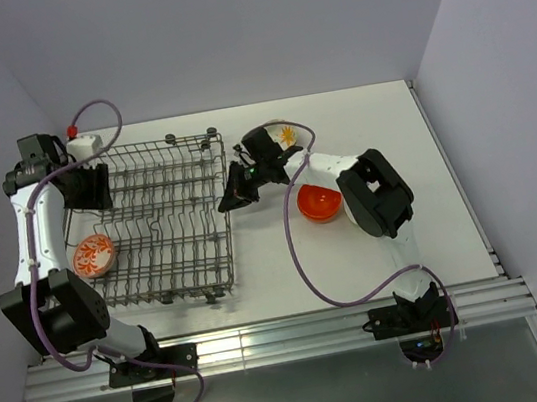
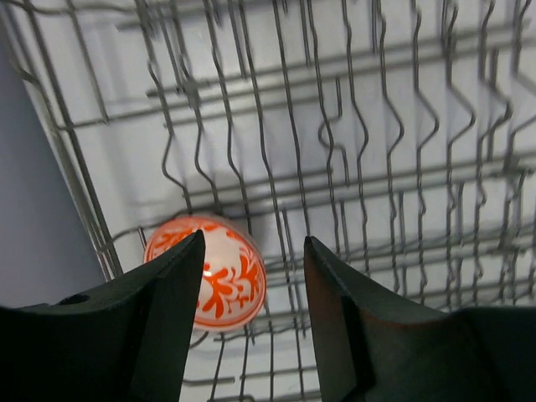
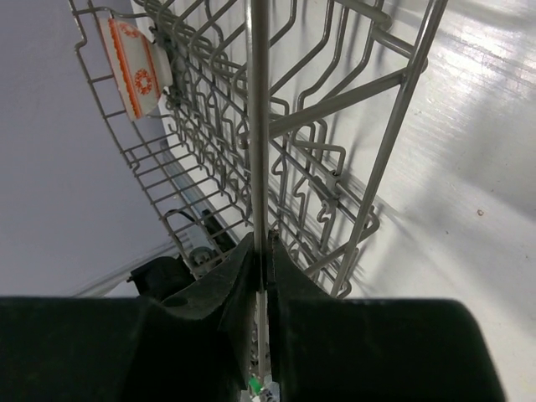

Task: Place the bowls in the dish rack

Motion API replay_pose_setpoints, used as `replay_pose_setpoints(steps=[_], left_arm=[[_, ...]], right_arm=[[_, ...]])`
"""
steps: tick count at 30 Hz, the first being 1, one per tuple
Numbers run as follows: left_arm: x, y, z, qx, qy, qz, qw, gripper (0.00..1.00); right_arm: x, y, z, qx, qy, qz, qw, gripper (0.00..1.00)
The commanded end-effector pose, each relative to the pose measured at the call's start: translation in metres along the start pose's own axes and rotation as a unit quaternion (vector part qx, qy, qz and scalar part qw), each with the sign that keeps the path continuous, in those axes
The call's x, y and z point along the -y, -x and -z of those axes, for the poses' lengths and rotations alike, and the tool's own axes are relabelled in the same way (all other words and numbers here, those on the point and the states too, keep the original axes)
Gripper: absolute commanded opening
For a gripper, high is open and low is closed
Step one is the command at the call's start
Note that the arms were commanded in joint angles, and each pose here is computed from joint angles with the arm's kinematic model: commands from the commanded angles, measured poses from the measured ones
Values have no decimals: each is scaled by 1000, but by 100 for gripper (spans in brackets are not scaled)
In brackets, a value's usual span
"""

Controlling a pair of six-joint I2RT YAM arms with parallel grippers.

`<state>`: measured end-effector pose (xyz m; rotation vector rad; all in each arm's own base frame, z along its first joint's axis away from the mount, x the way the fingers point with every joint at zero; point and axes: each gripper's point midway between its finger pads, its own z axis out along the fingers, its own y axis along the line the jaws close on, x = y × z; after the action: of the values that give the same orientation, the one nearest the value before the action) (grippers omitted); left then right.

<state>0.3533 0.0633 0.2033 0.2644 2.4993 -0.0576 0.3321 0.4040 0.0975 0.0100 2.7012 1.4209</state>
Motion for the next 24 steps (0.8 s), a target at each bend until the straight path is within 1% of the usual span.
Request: replay_pose_setpoints(steps=[1,3,4,7,9,13,17,18,21,22,24], left_arm=[[15,-46,9,-67,-36,-50,996,58],[19,-68,8,-95,-46,-71,992,59],[19,-76,8,-107,-46,-71,991,59],[22,-103,2,-142,-47,-76,986,58],[20,-112,0,-153,-39,-77,985,58],[18,-131,-7,-175,-27,-68,982,57],[13,-141,-15,-185,-4,-58,981,55],[10,-139,-19,-180,1,-58,982,55],[8,-141,-29,-179,6,-50,982,54],[7,-143,-32,-181,5,-50,982,54],[5,-142,-36,-179,9,-49,983,53]], right_arm=[[-18,7,11,16,1,34,999,15],[-18,5,11,15,0,34,999,21],[-17,6,13,16,-4,33,999,32],[-16,3,15,16,-8,34,999,45],[-16,2,16,15,-8,33,999,48],[-16,0,16,12,-5,34,999,50],[-15,0,16,11,-8,35,999,51],[-17,0,18,12,-7,38,999,54],[-19,-1,22,14,-8,42,999,56],[-19,-1,23,15,-10,43,999,60],[-19,-1,28,19,-12,46,999,63]])
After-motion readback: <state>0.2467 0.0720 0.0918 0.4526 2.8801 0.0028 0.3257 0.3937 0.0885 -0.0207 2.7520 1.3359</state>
